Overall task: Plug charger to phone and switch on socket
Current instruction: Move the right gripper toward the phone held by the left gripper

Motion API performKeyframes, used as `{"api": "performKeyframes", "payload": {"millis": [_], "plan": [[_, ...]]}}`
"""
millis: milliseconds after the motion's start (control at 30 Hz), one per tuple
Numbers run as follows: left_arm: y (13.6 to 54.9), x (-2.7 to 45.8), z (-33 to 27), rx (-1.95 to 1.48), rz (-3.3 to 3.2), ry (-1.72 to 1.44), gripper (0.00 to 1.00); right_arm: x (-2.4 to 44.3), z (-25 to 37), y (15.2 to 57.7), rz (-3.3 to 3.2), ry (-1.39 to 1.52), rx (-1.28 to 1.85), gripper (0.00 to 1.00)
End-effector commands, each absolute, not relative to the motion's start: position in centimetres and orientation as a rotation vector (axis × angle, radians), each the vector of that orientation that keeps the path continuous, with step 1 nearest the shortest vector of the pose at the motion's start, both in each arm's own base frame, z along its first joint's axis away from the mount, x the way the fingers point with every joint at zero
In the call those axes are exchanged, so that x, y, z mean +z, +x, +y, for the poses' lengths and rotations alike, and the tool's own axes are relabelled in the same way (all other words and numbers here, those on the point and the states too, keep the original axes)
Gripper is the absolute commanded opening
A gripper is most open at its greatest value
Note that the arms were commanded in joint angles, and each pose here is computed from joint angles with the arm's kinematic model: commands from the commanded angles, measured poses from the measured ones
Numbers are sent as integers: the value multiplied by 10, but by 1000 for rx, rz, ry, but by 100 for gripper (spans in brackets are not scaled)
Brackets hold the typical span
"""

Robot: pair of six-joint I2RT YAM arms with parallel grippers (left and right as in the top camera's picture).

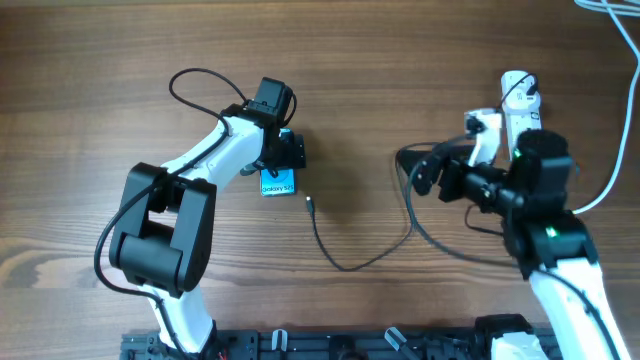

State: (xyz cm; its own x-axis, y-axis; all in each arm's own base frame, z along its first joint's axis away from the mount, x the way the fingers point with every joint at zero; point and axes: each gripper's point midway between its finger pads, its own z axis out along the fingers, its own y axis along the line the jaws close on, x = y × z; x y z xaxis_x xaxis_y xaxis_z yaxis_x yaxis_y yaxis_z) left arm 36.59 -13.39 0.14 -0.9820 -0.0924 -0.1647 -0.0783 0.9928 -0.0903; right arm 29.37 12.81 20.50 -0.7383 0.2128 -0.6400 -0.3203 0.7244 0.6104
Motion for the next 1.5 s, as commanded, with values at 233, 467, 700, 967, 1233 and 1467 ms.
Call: {"api": "performKeyframes", "payload": {"millis": [233, 467, 700, 967, 1233, 1467], "plan": [[362, -7, -129, -93, 2978, -225, 85, 104, 192, 298, 2526, -131, 1187, 98], [359, -11, -125, -71, 2979, -267, 84, 57, 241, 293, 2578, -265, 1236, 100], [357, -14, -122, -44, 2986, -269, 77, 43, 239, 300, 2596, -248, 1143, 100], [361, -13, -115, 15, 2960, -270, 77, 43, 238, 303, 2587, -252, 1129, 100], [357, -31, -113, 42, 2998, -265, 86, 43, 238, 303, 2587, -252, 1129, 100], [357, -31, -114, 37, 3000, -265, 73, 43, 238, 302, 2588, -253, 1129, 100]]}}
